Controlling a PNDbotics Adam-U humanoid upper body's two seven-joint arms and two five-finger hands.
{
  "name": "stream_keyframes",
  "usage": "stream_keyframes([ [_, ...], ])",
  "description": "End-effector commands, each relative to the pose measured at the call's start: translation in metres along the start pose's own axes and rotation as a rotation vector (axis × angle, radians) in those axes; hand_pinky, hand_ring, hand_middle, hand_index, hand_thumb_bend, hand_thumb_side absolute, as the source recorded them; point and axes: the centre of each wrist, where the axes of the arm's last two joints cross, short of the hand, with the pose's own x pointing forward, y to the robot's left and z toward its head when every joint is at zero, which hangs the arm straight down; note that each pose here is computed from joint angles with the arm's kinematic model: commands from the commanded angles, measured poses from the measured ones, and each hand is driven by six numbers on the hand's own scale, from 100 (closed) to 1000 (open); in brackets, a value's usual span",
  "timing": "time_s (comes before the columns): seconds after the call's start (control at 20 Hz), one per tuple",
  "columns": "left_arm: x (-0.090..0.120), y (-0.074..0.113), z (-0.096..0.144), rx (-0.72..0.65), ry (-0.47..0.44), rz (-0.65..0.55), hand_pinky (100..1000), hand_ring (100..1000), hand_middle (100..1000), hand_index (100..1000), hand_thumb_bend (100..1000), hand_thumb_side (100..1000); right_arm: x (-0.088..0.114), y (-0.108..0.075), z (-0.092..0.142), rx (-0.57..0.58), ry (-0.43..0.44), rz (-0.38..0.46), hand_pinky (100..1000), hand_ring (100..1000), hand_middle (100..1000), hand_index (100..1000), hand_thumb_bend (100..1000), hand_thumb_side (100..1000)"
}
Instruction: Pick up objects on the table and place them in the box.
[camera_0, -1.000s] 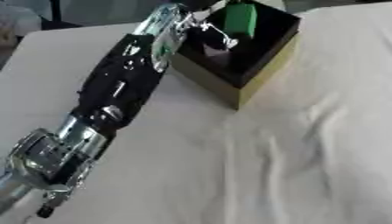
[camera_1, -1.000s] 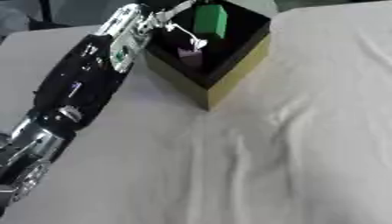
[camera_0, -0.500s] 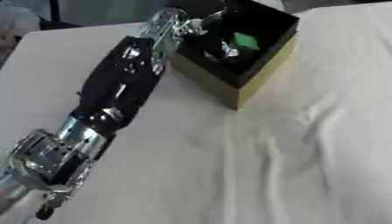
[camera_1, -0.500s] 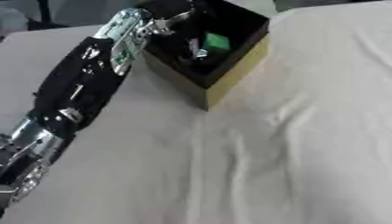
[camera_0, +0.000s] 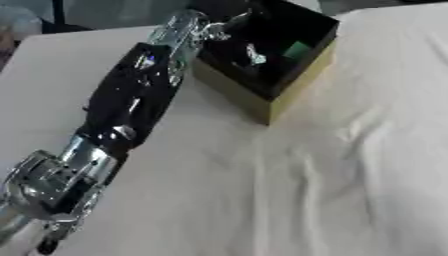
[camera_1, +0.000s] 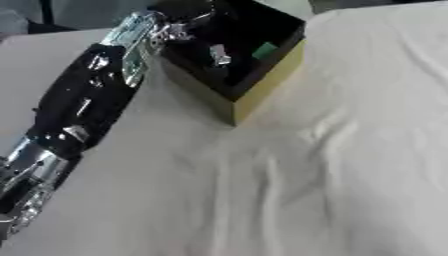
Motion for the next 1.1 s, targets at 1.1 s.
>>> stream_keyframes([
  [1.1,-0.038,0.017,0.151,0.746,-0.046,0.229,682,727,702,744,100,740,-0.005,-0.018,0.035,-0.099,0.01,-0.013,874,833,728,853,100,867],
])
